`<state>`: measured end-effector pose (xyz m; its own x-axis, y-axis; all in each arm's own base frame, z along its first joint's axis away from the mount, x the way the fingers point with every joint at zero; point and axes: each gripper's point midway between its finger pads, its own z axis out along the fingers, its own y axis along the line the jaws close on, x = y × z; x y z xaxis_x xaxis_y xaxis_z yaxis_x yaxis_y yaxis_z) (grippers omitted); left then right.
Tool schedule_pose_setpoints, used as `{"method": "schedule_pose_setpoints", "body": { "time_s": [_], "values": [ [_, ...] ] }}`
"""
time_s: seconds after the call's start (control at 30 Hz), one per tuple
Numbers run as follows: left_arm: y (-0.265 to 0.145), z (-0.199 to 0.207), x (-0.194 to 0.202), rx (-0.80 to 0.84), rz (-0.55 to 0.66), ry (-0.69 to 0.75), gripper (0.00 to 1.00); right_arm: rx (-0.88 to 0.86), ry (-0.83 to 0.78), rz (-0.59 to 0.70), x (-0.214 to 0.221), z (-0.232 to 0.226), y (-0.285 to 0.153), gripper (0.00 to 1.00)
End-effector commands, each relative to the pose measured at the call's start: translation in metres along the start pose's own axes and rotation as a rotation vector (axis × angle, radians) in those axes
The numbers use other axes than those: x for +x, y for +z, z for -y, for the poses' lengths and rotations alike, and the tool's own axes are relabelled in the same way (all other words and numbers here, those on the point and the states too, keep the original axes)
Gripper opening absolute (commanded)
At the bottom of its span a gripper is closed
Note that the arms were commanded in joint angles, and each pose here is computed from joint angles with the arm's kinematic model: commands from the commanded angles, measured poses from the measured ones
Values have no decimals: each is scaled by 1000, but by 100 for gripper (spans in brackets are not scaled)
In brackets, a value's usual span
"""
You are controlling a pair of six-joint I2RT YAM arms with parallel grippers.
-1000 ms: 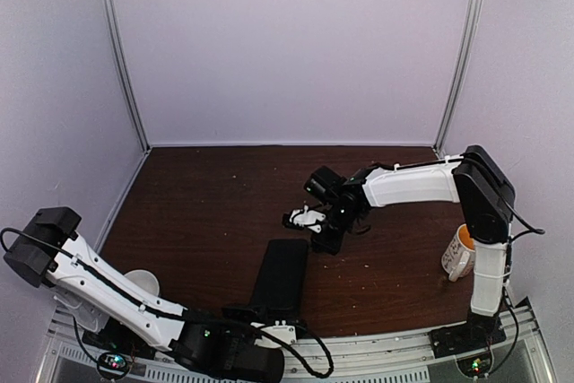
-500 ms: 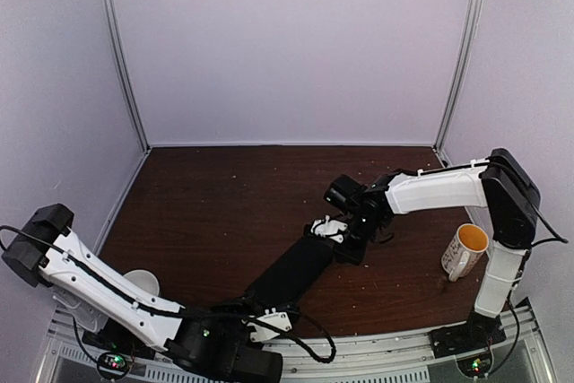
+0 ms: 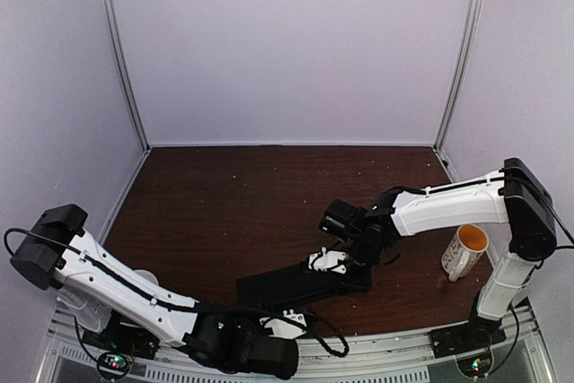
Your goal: Sort the hair-cutting tools
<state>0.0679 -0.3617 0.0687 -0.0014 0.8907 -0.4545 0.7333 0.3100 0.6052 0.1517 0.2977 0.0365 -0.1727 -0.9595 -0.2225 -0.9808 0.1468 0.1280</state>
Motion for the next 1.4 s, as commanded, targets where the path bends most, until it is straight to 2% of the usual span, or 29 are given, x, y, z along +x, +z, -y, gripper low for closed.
{"method": "schedule_pose_setpoints", "body": {
  "time_s": [0.0, 0.33, 0.57, 0.77, 0.9, 1.0, 1.13, 1.37],
  "values": [
    [11, -13, -11, -5, -5, -41, 40, -18, -15, 47, -7, -2, -5, 0],
    [32, 0, -25, 71, 21, 15, 40, -55, -16, 86, -14, -9, -7, 0],
    [49, -13, -32, -45, -10, 32, 38, -77, -16, 84, -13, -13, -5, 0],
    [60, -22, -25, -78, -40, 17, 35, -89, -17, 89, -15, -14, -6, 0],
    [68, -22, -20, -78, -62, 21, 30, -97, -16, 91, -17, -15, -6, 0],
    [70, -20, -20, -71, -63, 32, 19, -100, -17, 90, -16, -15, -5, 0],
    [72, -19, -18, -78, -72, 59, 0, -100, -19, 81, -14, -15, -5, 0],
    [67, -15, -4, -17, -63, 95, 0, -21, -29, -2, 11, 14, -3, 0]
  ]
}}
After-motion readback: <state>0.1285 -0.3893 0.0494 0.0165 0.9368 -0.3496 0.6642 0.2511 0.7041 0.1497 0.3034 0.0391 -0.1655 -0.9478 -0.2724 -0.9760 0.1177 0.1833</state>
